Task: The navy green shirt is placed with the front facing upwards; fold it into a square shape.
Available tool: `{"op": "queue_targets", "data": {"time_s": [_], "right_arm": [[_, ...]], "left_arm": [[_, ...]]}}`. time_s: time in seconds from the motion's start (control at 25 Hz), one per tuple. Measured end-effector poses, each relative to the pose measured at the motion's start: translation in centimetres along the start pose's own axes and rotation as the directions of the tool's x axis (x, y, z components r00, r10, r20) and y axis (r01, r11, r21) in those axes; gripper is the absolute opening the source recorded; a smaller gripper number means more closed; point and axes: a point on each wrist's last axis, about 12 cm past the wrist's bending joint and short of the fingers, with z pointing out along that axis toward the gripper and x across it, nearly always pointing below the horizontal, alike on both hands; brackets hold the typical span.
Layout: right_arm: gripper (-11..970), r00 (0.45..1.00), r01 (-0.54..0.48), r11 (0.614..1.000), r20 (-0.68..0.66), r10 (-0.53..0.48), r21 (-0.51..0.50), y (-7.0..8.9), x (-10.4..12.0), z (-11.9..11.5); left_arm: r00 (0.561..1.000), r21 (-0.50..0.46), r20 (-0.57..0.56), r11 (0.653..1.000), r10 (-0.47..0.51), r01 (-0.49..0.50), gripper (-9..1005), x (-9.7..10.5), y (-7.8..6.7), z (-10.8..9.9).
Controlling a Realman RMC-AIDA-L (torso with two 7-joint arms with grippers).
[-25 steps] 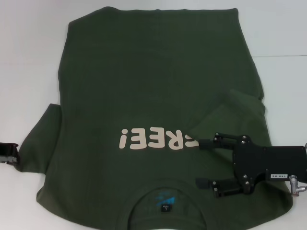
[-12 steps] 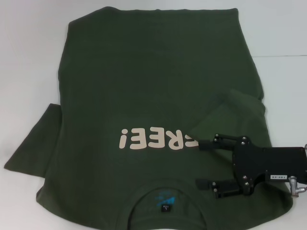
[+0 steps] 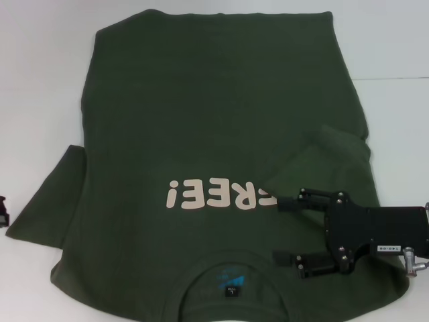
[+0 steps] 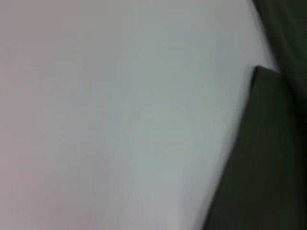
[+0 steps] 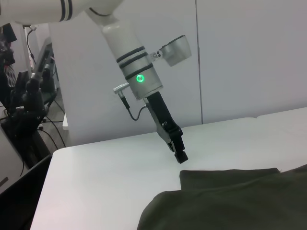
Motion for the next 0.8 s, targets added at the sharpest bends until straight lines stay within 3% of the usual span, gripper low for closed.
{"op": "queue_targets", "data": {"time_s": [0.16, 0.4, 0.8], "right_arm": [[945, 1.0, 0.005, 1.0, -0.001, -0.005, -0.003, -0.04, -0.05, 0.07], [944, 1.0, 0.008, 1.0, -0.003, -0.008, -0.004, -0.02, -0.03, 0.07], [945, 1.0, 0.009, 1.0, 0.0, -0.009, -0.011, 0.03, -0.08, 0.08]], "left_arm": [[0.998, 0.015, -0.024, 0.998, -0.058, 0.059, 49, -0.09, -0.36, -0.15], [0.99, 0.039, -0.01, 0.989, -0.143, 0.144, 116, -0.1, 0.37, -0.45], [0.987, 0.049, -0.03, 0.986, -0.158, 0.159, 510, 0.25, 0.28, 0.3]]}}
